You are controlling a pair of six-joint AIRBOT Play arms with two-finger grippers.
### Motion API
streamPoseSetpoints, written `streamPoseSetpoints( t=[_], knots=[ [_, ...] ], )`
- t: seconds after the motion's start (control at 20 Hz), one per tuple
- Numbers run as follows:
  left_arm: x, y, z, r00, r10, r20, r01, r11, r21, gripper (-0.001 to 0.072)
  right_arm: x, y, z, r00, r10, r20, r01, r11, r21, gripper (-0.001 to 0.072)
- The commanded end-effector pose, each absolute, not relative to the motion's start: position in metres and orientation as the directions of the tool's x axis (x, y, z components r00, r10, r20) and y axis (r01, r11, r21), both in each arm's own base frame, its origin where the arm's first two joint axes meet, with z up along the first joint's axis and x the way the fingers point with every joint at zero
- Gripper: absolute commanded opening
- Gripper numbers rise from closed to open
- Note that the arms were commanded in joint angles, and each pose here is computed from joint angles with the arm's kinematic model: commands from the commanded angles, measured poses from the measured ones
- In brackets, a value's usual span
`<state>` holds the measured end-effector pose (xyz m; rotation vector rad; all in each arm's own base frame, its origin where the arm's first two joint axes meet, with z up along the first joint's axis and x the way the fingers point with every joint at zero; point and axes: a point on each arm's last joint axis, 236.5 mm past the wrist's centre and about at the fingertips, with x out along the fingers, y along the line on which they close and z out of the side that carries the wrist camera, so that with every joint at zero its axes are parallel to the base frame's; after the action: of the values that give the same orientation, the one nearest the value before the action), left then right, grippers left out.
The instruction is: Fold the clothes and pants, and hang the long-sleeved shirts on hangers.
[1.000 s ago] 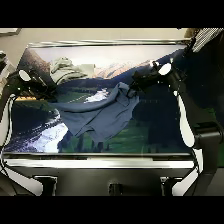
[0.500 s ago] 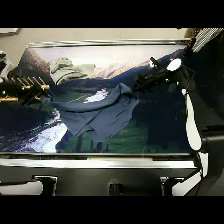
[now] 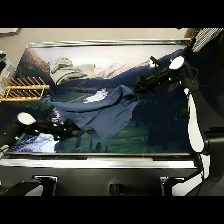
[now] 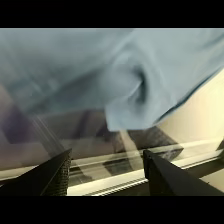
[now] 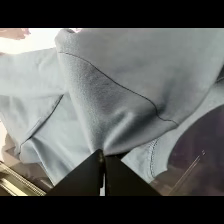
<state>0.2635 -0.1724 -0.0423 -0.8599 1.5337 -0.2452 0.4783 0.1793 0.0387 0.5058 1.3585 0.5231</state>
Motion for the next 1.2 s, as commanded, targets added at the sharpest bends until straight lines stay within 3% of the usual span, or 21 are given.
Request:
streamPoseSetpoints(
  t=[0.0, 0.35, 0.85, 1.0, 1.05, 1.15],
  knots=[
    [0.245, -0.208, -0.061, 0.076, -0.643, -0.762, -0.381, 0.688, -0.618, 0.0525, 0.472, 0.179, 0.038, 0.109, 0.619, -0.778, -0.048, 0.785, 0.618, 0.0028],
    [0.236, -0.239, -0.088, 0.007, -0.67, -0.742, -0.454, 0.659, -0.6, 0.0525, 0.467, 0.179, 0.038, 0.086, 0.62, -0.78, -0.028, 0.784, 0.62, 0.0028],
    [0.268, -0.238, -0.107, 0.068, -0.636, -0.768, -0.445, 0.67, -0.594, 0.0503, 0.462, 0.179, 0.037, 0.065, 0.62, -0.782, -0.014, 0.784, 0.62, 0.0028],
    [0.281, -0.247, -0.099, 0.061, -0.654, -0.754, -0.399, 0.677, -0.619, 0.0215, 0.461, 0.179, 0.038, 0.065, 0.62, -0.782, -0.009, 0.784, 0.621, 0.0028],
    [0.289, -0.249, -0.089, 0.07, -0.665, -0.743, -0.359, 0.679, -0.641, 0.0008, 0.462, 0.179, 0.039, 0.068, 0.62, -0.781, 0.001, 0.783, 0.622, 0.0028],
    [0.305, -0.252, -0.062, 0.082, -0.698, -0.712, -0.281, 0.669, -0.688, 0.0015, 0.463, 0.179, 0.048, 0.091, 0.623, -0.777, -0.009, 0.781, 0.625, 0.0028]
  ],
)
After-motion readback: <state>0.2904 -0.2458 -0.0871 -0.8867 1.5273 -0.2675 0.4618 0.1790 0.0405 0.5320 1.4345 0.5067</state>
